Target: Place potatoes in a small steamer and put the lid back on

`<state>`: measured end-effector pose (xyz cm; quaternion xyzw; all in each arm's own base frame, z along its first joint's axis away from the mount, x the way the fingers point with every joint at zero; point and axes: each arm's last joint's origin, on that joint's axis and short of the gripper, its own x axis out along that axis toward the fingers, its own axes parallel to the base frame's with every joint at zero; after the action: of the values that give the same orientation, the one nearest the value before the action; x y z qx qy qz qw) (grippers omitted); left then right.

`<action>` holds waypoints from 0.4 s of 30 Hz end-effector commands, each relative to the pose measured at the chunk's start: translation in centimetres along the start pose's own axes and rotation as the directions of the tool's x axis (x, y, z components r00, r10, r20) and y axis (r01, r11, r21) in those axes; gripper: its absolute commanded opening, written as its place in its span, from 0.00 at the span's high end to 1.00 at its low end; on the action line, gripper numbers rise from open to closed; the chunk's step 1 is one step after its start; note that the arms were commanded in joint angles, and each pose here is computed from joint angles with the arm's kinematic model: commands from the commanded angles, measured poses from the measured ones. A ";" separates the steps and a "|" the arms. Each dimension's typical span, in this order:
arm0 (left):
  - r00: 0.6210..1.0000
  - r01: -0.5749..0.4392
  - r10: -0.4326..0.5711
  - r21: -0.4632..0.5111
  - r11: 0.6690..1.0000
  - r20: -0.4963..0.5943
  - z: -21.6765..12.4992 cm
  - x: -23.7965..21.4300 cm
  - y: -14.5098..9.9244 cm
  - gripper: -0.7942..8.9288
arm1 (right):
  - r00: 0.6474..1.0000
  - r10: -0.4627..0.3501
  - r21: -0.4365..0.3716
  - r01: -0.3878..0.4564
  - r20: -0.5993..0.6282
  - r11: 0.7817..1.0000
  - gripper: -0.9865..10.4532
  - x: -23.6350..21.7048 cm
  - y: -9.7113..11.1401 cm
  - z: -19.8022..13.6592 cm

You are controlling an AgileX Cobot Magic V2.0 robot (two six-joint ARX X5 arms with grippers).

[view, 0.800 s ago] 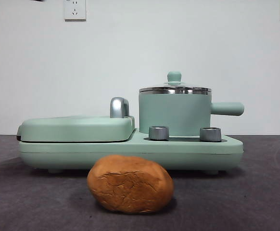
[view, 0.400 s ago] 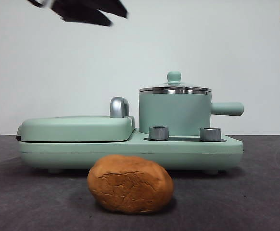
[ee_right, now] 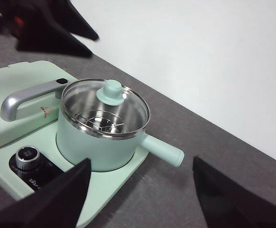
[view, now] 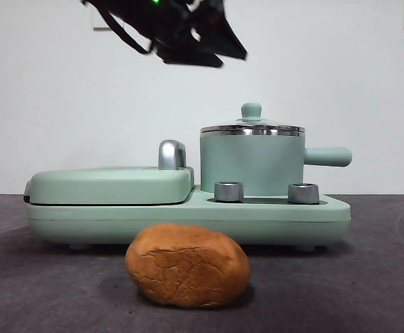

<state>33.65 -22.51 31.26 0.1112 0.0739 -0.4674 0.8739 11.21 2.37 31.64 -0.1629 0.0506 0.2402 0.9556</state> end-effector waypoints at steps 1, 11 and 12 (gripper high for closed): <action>1.000 0.014 -0.014 0.016 1.000 0.009 0.1 1.8 0.0 0.60 | 1.000 -0.005 0.011 0.005 0.016 1.000 0.62 -0.1 -0.1 0.5; 1.000 0.004 -0.004 -0.016 1.000 -0.023 -2.0 5.2 0.2 0.60 | 1.000 -0.005 0.012 0.005 0.015 1.000 0.62 -0.1 -0.1 0.5; 1.000 0.004 -0.004 -0.017 1.000 -0.024 -2.2 5.4 0.2 0.60 | 1.000 -0.005 0.011 0.005 0.016 1.000 0.62 -0.1 -0.1 0.5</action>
<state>36.40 -25.36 27.90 0.1115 0.0971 -0.4652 0.8728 11.21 2.37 31.64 -0.1629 0.0506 0.2402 0.9556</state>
